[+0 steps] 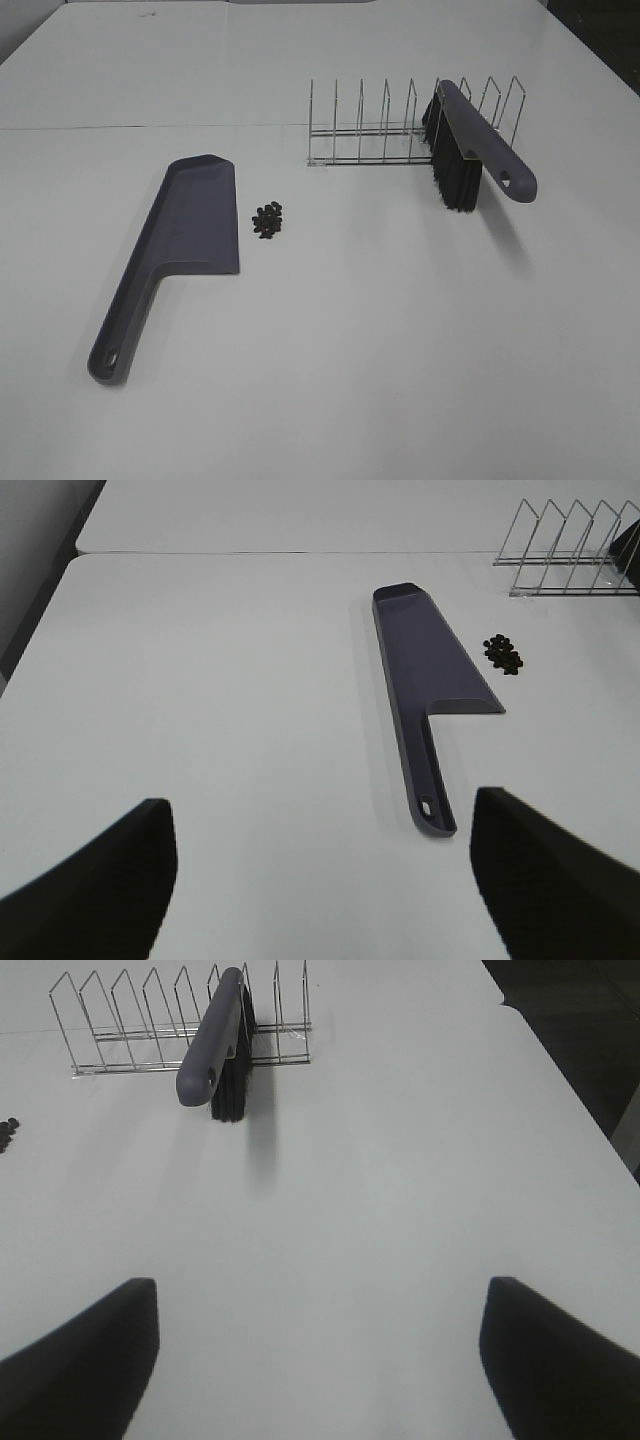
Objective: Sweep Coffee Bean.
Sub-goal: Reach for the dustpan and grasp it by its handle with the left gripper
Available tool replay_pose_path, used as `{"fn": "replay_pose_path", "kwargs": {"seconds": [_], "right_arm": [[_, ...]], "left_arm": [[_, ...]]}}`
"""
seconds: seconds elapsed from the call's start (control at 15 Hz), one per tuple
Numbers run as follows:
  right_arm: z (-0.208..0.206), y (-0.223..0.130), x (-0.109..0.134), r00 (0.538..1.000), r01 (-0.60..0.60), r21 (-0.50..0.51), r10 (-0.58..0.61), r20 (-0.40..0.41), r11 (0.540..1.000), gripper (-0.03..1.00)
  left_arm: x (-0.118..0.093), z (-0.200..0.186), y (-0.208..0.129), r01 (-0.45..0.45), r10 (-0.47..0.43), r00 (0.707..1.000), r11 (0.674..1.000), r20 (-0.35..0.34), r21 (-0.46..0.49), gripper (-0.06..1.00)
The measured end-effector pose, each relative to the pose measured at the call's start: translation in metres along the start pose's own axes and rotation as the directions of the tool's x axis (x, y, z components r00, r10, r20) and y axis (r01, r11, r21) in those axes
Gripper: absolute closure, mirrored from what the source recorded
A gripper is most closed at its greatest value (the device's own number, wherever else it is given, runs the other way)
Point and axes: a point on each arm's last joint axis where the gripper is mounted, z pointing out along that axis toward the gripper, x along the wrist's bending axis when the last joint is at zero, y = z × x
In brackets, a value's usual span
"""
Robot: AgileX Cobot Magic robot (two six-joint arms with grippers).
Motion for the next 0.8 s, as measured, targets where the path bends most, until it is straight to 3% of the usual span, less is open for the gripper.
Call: {"fn": "replay_pose_path", "kwargs": {"seconds": [0.8], "right_arm": [[0.0, 0.0, 0.0, 1.0, 0.0, 0.0, 0.0, 0.0, 1.0, 0.2]], "left_arm": [[0.0, 0.0, 0.0, 0.0, 0.0, 1.0, 1.0, 0.0, 0.0, 0.19]]}}
